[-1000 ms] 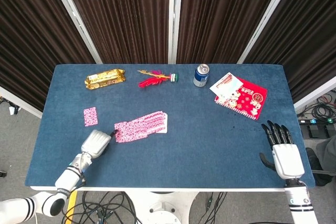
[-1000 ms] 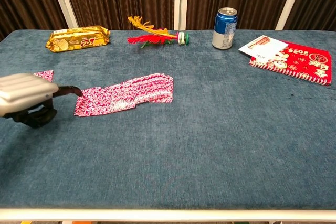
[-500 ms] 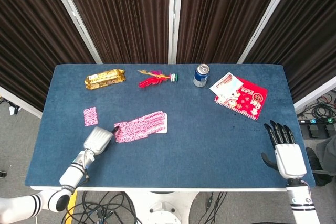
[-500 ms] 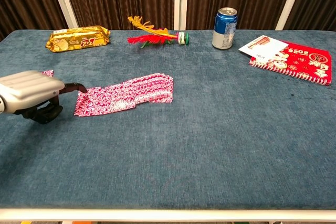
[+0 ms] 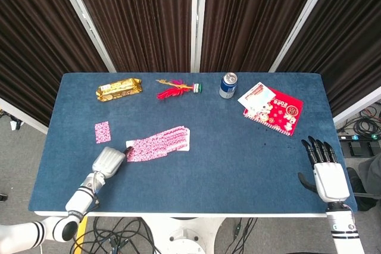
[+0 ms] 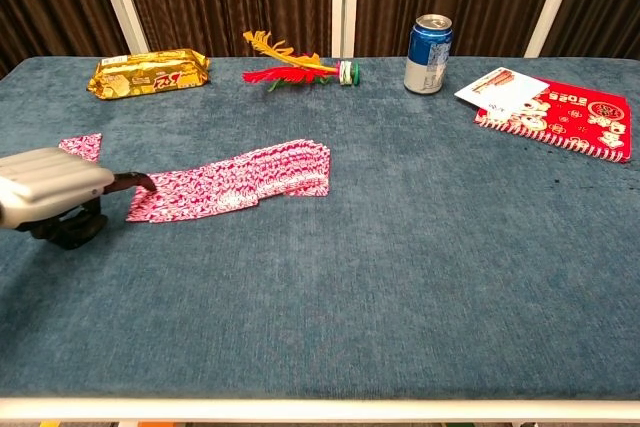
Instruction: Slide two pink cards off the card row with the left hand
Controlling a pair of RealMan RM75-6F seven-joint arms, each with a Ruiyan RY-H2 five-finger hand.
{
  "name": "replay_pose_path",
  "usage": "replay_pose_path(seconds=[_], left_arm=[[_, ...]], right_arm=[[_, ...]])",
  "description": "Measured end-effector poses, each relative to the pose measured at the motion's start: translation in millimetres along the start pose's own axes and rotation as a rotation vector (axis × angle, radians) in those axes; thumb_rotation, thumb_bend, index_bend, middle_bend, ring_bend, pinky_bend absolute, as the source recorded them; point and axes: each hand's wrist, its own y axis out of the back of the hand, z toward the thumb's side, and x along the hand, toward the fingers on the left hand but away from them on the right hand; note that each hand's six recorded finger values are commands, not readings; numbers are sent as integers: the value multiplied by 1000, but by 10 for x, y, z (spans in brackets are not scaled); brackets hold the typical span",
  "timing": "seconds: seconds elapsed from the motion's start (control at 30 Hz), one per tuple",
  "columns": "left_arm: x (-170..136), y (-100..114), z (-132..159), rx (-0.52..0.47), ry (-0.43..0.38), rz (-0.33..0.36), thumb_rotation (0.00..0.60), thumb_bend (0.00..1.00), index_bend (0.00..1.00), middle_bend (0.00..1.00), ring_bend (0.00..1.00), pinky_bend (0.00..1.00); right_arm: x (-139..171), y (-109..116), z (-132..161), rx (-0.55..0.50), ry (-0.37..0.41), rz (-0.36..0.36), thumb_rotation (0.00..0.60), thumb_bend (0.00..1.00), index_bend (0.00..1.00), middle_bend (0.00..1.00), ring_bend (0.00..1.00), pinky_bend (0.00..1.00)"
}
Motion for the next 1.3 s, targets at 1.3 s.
replay_pose_path(seconds=[1.3], left_arm=[[-740, 350, -816, -134, 233, 220, 600, 522, 162, 709, 744, 789]], right_arm=[[10, -1, 94, -4, 15, -15, 600, 203, 0, 0, 0, 0]])
